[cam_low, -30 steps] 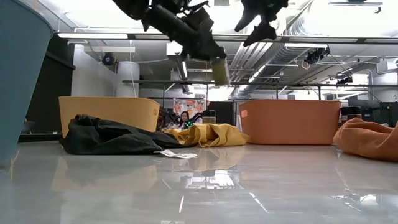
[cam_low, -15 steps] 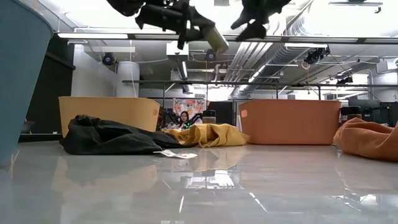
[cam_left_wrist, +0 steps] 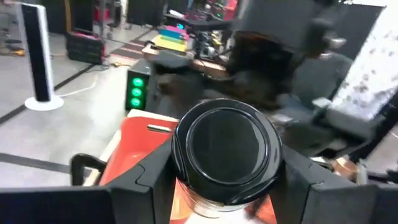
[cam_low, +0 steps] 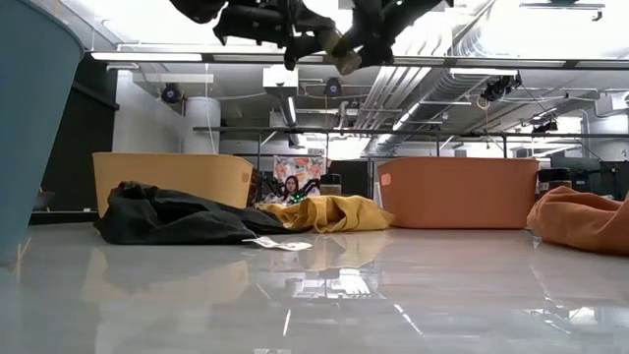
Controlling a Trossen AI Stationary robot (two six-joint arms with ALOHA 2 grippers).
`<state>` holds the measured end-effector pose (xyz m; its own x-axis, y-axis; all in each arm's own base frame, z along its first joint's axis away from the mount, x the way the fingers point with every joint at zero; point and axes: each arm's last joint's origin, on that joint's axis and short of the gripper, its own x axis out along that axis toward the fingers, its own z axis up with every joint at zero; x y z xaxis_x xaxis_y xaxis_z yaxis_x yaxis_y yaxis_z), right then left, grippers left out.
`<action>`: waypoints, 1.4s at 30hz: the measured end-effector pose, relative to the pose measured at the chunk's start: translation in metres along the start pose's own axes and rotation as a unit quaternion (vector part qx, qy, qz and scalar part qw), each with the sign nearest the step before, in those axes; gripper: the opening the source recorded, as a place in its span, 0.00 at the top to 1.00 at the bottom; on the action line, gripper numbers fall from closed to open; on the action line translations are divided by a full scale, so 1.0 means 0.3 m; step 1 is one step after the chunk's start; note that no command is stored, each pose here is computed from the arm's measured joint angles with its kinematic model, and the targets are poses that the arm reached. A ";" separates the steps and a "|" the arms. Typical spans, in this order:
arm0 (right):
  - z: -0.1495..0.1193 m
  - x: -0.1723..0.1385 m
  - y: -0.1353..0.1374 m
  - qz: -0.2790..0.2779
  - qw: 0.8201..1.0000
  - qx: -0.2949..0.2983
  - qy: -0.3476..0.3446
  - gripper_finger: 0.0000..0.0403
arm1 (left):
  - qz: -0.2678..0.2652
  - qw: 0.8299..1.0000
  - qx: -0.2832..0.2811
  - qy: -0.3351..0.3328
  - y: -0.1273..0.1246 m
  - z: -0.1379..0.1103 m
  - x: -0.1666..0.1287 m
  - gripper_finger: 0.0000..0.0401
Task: Sort spices by type
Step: Put the bottom black seasoning bottle into the orange bin
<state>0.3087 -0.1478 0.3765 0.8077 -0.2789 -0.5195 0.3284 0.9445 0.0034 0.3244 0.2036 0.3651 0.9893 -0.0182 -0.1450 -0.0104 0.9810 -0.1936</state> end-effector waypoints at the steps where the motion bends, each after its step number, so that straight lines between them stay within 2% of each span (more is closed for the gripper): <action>1: 0.001 0.014 -0.001 0.000 1.000 0.000 -0.004 0.24 | -0.003 1.000 0.002 0.003 -0.007 -0.003 0.004 0.57; 5: 0.013 0.032 -0.001 0.005 1.000 0.004 -0.027 0.24 | -0.007 1.000 0.003 0.015 -0.028 -0.018 0.027 0.58; 11: 0.007 0.033 -0.002 0.009 1.000 0.003 -0.017 0.29 | 0.026 0.999 0.020 0.016 -0.039 -0.020 0.039 0.58; 18: 0.006 0.028 -0.007 0.010 1.000 -0.007 -0.015 0.55 | 0.037 0.999 0.019 0.019 -0.037 -0.023 0.038 0.57; 21: 0.008 0.015 -0.011 0.008 1.000 -0.015 -0.017 0.67 | 0.040 0.999 0.020 0.016 -0.037 -0.020 0.039 0.53; 23: 0.010 0.001 -0.018 0.005 1.000 -0.018 -0.019 0.71 | 0.040 0.999 0.015 0.014 -0.036 -0.019 0.038 0.49; 29: 0.009 -0.093 -0.061 -0.030 0.999 -0.011 -0.011 0.71 | 0.054 0.998 0.009 0.018 -0.017 -0.003 -0.010 0.39; 35: -0.009 -0.168 -0.077 -0.037 0.999 0.002 0.011 0.67 | 0.078 0.996 0.006 0.040 0.002 0.021 -0.107 0.37; 38: -0.006 -0.175 -0.077 -0.035 0.999 0.010 0.007 0.68 | 0.043 0.999 0.009 0.018 0.007 0.037 -0.118 0.37; 42: 0.009 -0.154 -0.064 0.002 1.000 0.013 -0.016 0.68 | -0.007 0.997 0.012 -0.070 -0.022 0.014 -0.075 0.37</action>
<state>0.2663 -0.1534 0.4027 0.8242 -0.2817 -0.4913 0.3380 0.9407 0.0275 0.3030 0.1984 0.3737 1.0000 -0.0073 -0.0050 0.0063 0.9853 -0.1708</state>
